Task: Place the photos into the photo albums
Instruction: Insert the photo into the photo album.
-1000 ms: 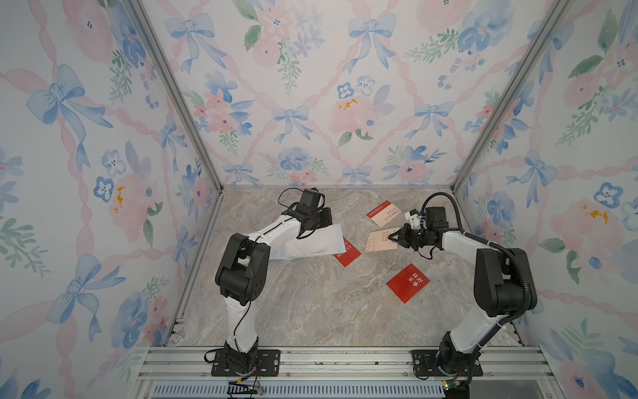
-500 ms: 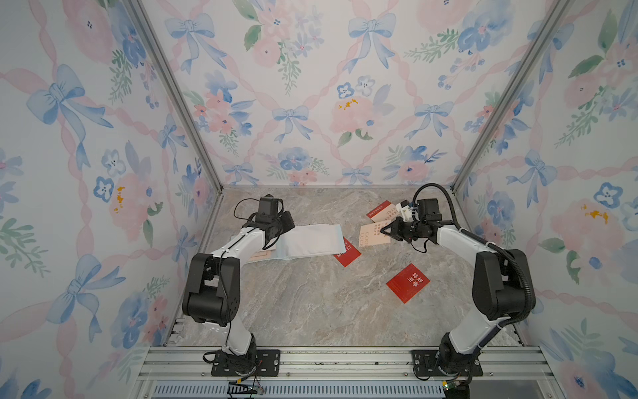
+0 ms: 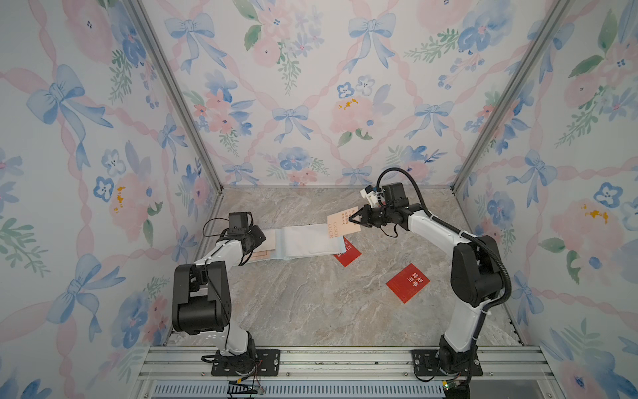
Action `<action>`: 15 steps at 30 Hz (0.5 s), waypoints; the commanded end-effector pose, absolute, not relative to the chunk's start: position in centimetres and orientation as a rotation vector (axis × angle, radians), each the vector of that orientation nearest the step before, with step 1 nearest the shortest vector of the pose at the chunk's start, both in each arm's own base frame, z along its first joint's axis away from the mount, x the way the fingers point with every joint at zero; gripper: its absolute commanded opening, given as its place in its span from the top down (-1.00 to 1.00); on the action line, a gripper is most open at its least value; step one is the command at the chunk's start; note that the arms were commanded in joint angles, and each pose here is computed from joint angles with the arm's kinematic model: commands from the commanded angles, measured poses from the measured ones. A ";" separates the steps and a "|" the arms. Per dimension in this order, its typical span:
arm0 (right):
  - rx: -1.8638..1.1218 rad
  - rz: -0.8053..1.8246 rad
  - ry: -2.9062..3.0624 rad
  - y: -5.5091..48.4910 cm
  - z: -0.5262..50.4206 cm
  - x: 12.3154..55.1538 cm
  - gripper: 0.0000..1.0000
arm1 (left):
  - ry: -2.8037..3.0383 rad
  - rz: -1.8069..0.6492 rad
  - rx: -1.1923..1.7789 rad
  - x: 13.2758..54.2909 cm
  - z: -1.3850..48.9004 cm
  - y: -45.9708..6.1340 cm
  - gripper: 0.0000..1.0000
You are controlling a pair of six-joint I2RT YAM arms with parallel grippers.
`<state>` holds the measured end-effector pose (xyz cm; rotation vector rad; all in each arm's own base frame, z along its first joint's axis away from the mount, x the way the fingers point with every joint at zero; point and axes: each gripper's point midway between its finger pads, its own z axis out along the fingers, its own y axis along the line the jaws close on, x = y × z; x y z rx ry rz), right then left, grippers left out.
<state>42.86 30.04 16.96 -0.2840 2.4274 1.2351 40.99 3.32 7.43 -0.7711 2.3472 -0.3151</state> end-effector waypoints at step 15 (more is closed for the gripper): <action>-0.316 1.538 2.436 43.1 14.2 42.3 0.99 | 2.372 -0.245 -0.808 39.6 6.8 6.5 0.89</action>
